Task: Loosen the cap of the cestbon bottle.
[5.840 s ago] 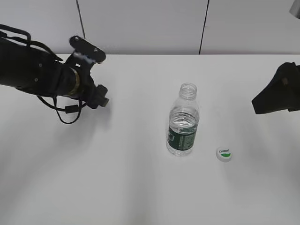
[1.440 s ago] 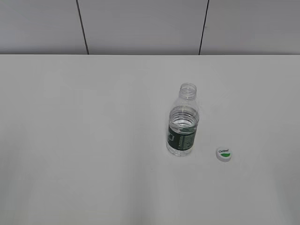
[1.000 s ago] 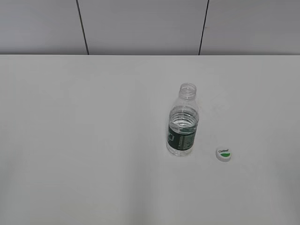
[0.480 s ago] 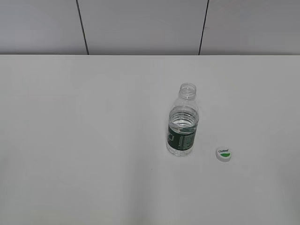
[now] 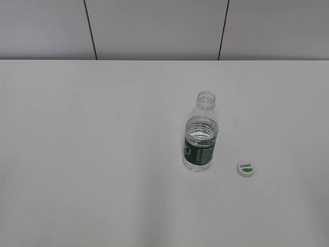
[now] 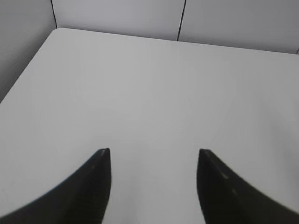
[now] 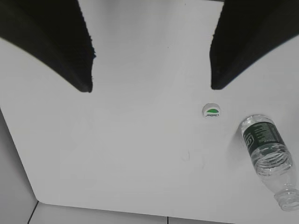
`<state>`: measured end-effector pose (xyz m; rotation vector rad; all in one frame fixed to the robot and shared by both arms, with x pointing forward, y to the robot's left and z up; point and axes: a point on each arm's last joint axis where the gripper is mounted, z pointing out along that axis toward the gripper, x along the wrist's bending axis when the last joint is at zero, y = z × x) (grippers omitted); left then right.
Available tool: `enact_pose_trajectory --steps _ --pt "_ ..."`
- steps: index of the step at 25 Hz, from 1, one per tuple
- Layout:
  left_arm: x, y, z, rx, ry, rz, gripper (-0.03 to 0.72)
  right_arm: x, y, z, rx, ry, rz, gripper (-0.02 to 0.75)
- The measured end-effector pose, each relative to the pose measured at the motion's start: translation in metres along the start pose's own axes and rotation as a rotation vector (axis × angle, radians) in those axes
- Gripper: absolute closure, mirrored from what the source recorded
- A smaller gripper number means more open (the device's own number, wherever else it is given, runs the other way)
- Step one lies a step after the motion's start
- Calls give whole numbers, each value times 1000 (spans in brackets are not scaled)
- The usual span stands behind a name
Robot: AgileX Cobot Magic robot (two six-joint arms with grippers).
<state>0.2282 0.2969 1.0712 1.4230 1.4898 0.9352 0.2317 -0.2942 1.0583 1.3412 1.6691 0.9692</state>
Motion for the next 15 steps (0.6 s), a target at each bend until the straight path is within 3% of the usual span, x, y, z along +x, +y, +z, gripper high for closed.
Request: enact_pose_trajectory --steps 15 --pt "0 0 0 -1 15 -6 241 0 0 0 -1 0 0 148"
